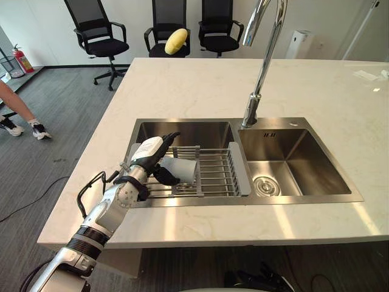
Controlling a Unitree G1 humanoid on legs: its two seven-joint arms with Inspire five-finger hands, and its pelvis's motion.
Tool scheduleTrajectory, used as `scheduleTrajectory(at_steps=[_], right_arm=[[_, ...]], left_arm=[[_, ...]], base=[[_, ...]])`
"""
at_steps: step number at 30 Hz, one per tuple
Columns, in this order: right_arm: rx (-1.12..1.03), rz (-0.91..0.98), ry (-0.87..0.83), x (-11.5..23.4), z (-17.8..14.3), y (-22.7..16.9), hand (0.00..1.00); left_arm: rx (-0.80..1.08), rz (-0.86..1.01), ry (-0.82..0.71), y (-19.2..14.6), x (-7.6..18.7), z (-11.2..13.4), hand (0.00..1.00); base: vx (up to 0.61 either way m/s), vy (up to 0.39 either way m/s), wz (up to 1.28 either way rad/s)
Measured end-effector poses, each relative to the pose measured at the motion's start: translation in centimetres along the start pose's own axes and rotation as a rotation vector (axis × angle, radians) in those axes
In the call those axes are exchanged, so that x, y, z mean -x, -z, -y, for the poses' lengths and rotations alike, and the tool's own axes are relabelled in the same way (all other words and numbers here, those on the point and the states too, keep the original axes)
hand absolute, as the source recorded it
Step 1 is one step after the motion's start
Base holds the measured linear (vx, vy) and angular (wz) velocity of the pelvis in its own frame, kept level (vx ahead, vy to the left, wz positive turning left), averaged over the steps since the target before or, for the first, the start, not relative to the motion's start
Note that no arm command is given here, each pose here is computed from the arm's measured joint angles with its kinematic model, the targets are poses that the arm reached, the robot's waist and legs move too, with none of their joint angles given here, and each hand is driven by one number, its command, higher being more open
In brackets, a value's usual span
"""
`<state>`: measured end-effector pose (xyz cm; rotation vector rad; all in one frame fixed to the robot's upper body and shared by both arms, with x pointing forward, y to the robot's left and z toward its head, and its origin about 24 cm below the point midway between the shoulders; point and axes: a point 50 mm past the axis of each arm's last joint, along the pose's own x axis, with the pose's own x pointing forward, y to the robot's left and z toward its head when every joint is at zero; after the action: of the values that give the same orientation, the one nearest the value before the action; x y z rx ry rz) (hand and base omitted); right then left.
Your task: Walk over to the sink, pick up the cup, carry it to the dishwasher, place the cup inside the dishwasher, then close the dishwasher door
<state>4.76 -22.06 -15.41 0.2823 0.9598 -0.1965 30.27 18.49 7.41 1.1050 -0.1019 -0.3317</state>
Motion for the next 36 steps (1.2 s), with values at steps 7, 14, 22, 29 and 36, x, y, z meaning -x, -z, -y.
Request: scheduleTrajectory(at_steps=[7, 14, 22, 29, 36], right_arm=[[0.009, -0.001, 0.007, 0.1, 0.4, -0.1, 1.00], [0.013, 0.001, 0.010, 0.2, 0.7, -0.2, 1.00], [0.017, 0.015, -0.012, -0.2, 0.4, -0.8, 1.00], [0.013, 0.004, -0.011, -0.1, 0.5, -0.6, 1.00], [0.013, 0.004, -0.011, -0.1, 0.5, -0.7, 1.00]], left_arm=[[-0.103, 0.025, 0.112, -0.3, -0.2, 0.6, 1.00], [-0.195, 0.061, 0.140, -0.8, -0.5, 0.1, 1.00], [-0.268, 0.065, 0.190, -0.7, -0.4, 0.5, 1.00], [-0.334, 0.083, 0.209, -1.1, -0.8, 0.6, 0.00], [-0.355, 0.091, 0.233, -1.0, -1.1, 0.4, 0.00]], base=[[-0.06, -0.025, 0.00], [-0.02, -0.010, 0.00], [0.00, 0.000, 0.00], [0.00, 0.000, 0.00], [0.00, 0.000, -0.01]])
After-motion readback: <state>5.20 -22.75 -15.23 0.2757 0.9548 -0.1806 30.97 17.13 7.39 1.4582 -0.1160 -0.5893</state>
